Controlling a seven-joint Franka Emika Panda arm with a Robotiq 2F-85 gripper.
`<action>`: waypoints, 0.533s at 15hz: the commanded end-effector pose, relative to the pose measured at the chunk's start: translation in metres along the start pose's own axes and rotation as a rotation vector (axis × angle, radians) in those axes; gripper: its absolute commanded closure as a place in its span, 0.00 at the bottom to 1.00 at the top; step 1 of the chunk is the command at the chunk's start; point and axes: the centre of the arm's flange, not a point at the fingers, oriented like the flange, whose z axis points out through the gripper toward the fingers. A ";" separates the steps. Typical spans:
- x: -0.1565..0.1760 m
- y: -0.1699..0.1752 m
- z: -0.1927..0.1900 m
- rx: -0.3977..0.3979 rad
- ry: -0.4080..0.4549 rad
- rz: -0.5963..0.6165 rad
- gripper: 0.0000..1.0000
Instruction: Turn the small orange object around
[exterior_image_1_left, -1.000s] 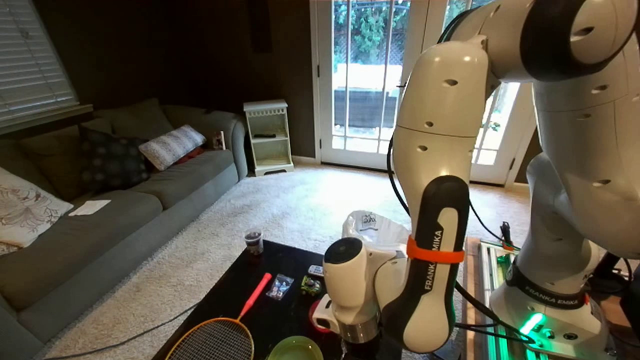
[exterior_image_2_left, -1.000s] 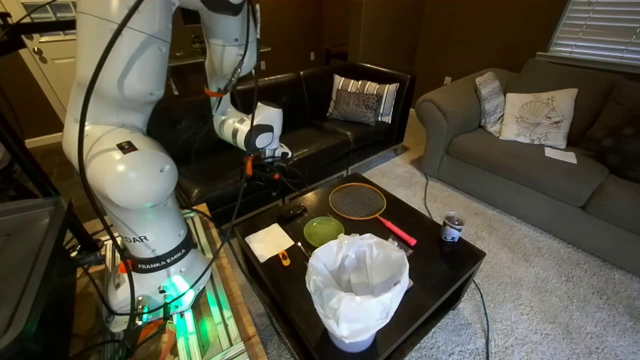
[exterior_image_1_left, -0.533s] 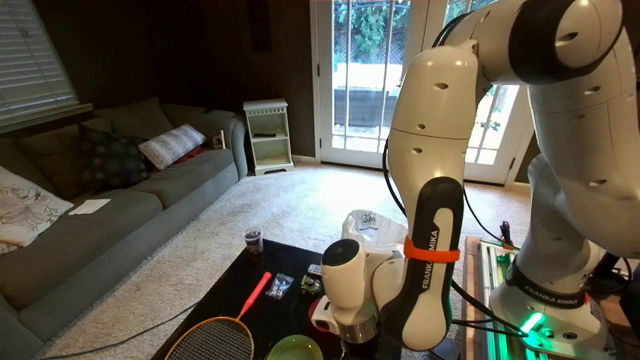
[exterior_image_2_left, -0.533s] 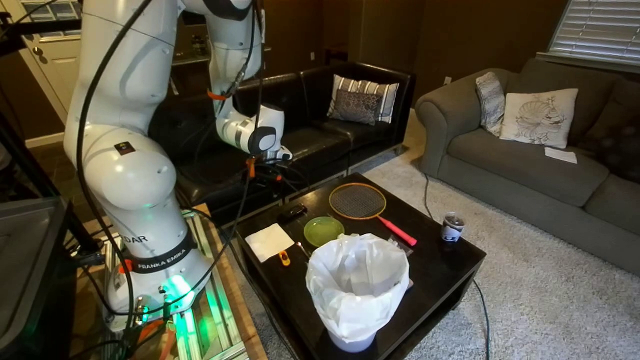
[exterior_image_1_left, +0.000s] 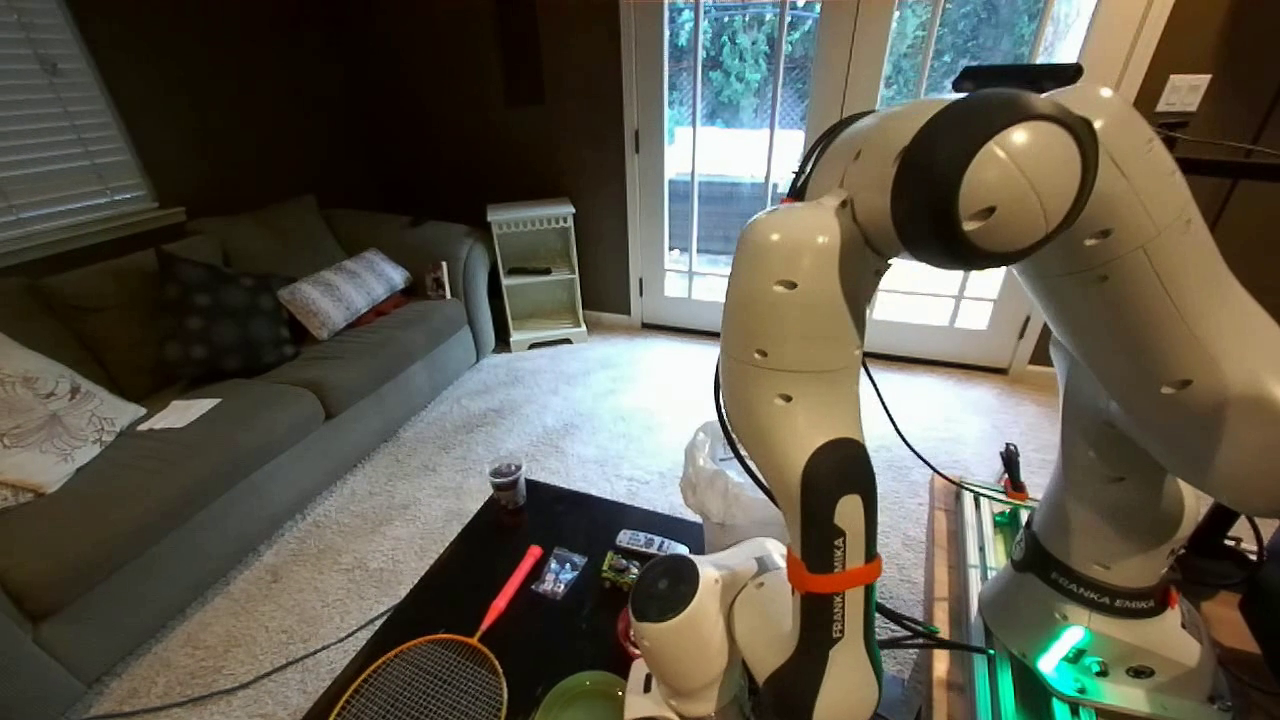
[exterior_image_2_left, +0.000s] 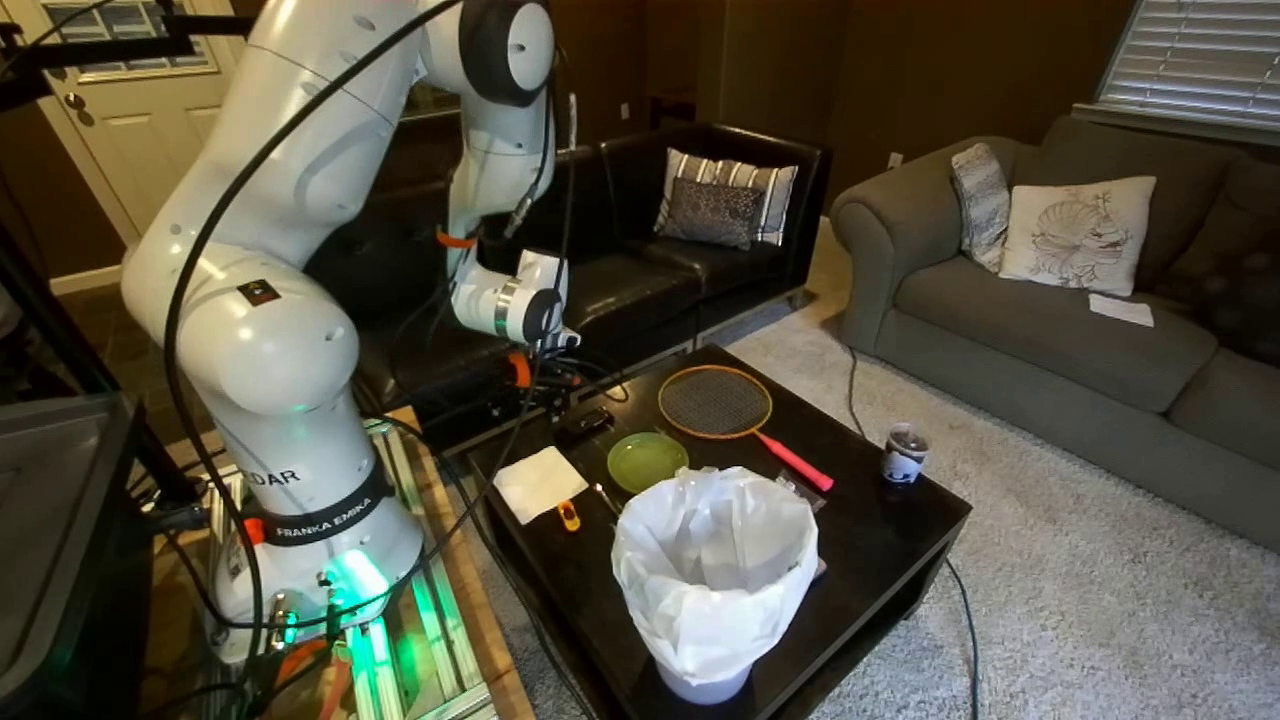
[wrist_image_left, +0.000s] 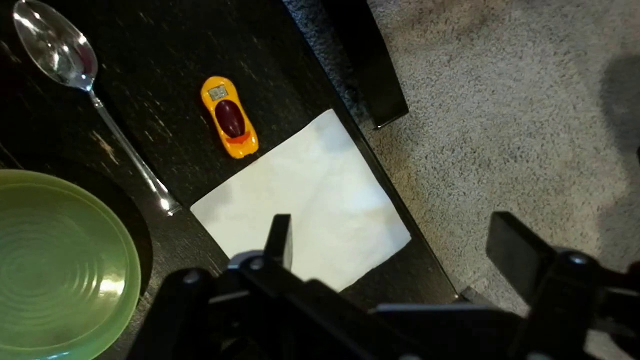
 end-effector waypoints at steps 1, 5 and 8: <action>0.026 0.006 0.041 -0.058 -0.008 -0.095 0.00; 0.034 0.013 0.073 -0.099 0.009 -0.159 0.00; 0.025 0.011 0.065 -0.082 -0.001 -0.149 0.00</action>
